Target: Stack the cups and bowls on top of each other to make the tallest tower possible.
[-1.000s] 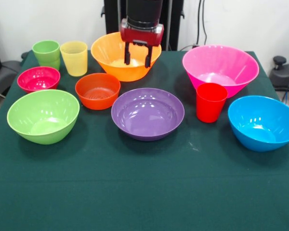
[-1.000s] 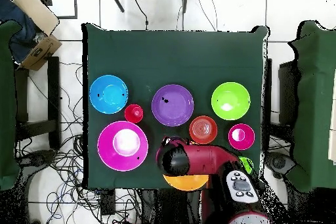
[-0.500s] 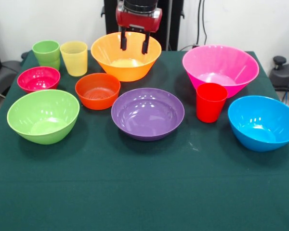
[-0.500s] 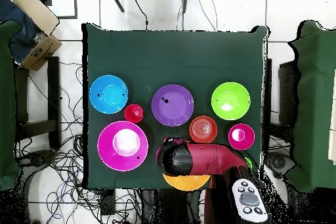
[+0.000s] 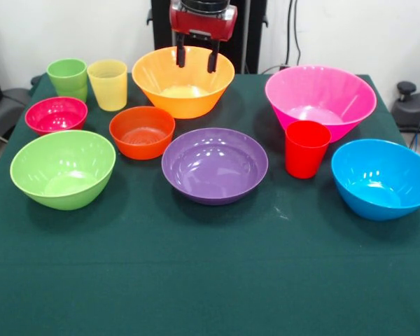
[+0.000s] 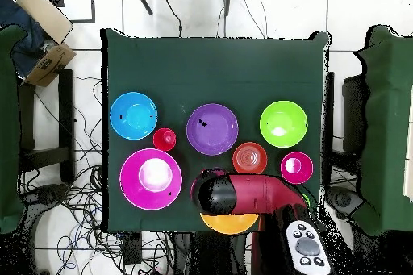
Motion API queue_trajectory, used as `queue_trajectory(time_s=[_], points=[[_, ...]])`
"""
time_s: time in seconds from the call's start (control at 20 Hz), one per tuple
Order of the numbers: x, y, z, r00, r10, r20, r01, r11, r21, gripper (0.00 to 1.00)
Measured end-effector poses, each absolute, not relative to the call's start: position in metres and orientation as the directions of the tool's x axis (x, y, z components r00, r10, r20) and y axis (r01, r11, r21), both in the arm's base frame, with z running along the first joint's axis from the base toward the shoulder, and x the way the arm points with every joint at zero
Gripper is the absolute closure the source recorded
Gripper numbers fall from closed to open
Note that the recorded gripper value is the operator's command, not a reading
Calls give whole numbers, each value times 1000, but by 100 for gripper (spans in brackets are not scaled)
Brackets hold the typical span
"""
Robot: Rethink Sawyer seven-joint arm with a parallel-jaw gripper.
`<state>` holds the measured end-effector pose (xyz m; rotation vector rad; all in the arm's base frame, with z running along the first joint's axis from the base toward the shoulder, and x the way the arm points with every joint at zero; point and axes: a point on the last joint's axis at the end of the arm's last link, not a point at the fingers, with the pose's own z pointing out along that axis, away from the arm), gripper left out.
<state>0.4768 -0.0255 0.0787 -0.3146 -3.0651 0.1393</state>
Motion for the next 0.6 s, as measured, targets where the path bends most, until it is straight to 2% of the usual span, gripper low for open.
queue_trajectory(time_s=[0.6], points=[[473,-17,48,-981,193,6,192,979,-60,0]])
